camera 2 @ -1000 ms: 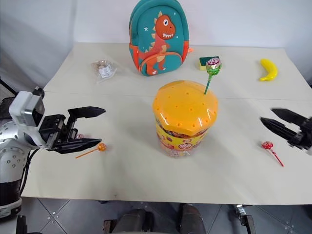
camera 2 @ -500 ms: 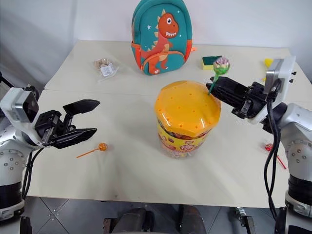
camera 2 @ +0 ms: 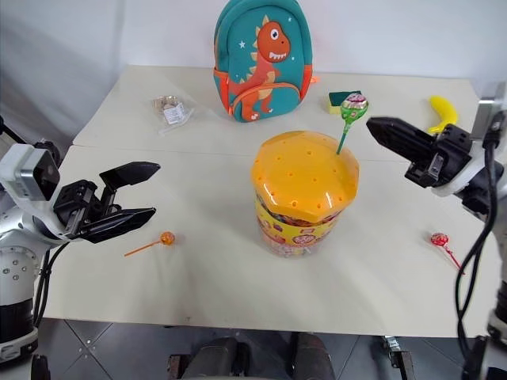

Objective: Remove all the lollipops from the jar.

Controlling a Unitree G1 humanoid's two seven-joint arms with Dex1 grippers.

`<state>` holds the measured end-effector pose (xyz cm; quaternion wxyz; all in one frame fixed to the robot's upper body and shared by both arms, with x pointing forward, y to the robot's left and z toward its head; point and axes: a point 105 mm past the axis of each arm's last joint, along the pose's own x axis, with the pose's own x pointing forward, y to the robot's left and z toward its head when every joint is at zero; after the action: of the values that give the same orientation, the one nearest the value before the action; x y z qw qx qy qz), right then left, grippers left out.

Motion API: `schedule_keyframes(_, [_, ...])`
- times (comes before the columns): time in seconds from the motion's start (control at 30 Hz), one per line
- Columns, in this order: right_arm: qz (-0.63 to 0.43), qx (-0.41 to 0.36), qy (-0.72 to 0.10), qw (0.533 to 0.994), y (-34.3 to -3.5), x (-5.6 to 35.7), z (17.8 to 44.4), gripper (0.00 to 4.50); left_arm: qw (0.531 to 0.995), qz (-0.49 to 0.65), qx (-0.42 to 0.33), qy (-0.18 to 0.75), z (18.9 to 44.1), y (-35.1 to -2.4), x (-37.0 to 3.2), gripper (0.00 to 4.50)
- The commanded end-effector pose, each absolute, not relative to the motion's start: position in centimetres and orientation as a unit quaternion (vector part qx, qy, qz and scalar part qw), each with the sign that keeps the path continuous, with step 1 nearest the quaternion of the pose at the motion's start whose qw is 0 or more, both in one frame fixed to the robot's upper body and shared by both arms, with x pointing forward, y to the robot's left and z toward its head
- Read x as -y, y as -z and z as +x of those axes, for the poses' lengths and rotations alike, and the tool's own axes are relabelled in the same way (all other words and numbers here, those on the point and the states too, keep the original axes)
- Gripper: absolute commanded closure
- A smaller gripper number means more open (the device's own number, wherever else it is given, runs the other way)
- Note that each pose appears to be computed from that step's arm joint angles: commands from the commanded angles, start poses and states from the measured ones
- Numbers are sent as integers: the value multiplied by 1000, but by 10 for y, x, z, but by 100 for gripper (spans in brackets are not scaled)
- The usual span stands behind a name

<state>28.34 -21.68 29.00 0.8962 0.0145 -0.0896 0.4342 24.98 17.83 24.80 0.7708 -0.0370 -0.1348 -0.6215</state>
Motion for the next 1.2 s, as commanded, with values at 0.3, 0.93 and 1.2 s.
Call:
schedule_keyframes(0.3, [-32, 150, -527, 836, -303, 177, 260, 257, 762, -14, 146, 631, 248, -256, -178, 0])
schedule_keyframes(0.93, [16, 222, -426, 877, -347, 219, 272, 448, 761, -9, 151, 631, 250, -257, -176, 0])
schedule_keyframes(1.2, [-73, -54, -153, 984, -268, 336, 298, 448, 730, 48, 100, 675, 241, -234, -164, 0])
